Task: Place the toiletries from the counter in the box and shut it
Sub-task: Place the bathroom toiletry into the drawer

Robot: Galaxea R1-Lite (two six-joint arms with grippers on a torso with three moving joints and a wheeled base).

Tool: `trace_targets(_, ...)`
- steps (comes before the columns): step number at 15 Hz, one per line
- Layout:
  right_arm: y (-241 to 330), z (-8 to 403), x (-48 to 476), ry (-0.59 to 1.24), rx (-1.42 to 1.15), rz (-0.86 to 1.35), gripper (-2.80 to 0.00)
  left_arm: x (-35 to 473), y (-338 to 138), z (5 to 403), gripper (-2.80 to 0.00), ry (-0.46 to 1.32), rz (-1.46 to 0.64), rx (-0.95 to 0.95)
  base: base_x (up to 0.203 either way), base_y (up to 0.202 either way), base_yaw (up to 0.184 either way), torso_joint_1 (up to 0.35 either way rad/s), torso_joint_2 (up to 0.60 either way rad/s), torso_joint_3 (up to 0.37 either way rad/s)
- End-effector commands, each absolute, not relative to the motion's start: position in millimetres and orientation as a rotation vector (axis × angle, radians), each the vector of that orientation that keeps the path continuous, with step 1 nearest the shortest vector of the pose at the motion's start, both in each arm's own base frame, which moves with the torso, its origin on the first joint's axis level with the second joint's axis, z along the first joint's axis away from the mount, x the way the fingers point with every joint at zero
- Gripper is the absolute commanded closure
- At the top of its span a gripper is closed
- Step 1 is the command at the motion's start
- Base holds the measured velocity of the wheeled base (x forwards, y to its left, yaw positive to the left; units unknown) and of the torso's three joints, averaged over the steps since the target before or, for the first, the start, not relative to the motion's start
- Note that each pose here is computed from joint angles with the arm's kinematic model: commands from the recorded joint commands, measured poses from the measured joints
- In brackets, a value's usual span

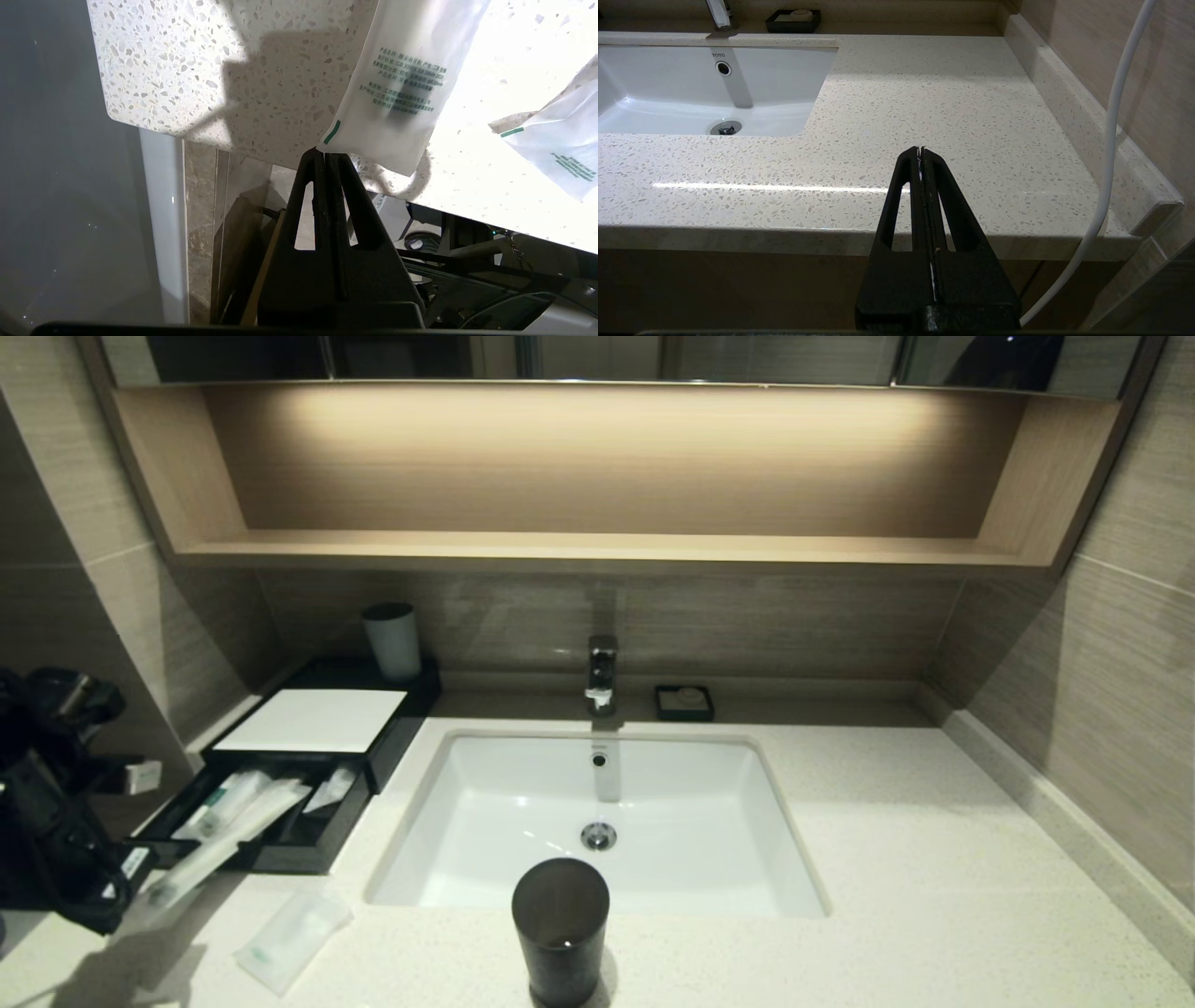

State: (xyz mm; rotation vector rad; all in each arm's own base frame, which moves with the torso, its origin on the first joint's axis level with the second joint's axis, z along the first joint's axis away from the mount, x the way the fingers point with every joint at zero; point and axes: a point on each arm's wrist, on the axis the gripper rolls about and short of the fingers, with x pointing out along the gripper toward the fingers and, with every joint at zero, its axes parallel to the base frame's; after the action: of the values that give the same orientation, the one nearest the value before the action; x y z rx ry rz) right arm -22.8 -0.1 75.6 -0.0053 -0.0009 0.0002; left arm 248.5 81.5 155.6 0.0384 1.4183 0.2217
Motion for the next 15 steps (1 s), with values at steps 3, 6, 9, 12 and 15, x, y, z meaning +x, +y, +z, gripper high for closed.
trace_targets(3, -0.1, 75.2, -22.7, 0.0, -0.006, 0.001, 0.0, 250.6, 78.6, 155.5, 0.0, 1.419, 0.211, 0.047, 0.0, 0.0, 0.0, 0.0, 0.0, 0.0)
trace_targets(6, -0.1, 75.2, -22.7, 0.0, -0.006, 0.002, 0.0, 252.1, 75.4, 156.9, 0.0, 1.407, 0.204, 0.052, 0.0, 0.0, 0.0, 0.0, 0.0, 0.0)
trace_targets(9, -0.1, 75.2, -22.7, 0.0, -0.006, 0.002, 0.0, 253.8, 72.0, 157.1, 0.0, 1.378, 0.191, 0.054, 0.0, 0.0, 0.0, 0.0, 0.0, 0.0)
trace_targets(12, -0.1, 75.2, -22.7, 0.0, -0.006, 0.002, 0.0, 257.2, 68.7, 155.5, 0.0, 1.376, 0.183, 0.056, 0.0, 0.0, 0.0, 0.0, 0.0, 0.0)
trace_targets(15, -0.1, 75.2, -22.7, 0.0, -0.006, 0.002, 0.0, 261.1, 65.9, 153.1, 0.0, 1.365, 0.182, 0.058, 0.0, 0.0, 0.0, 0.0, 0.0, 0.0)
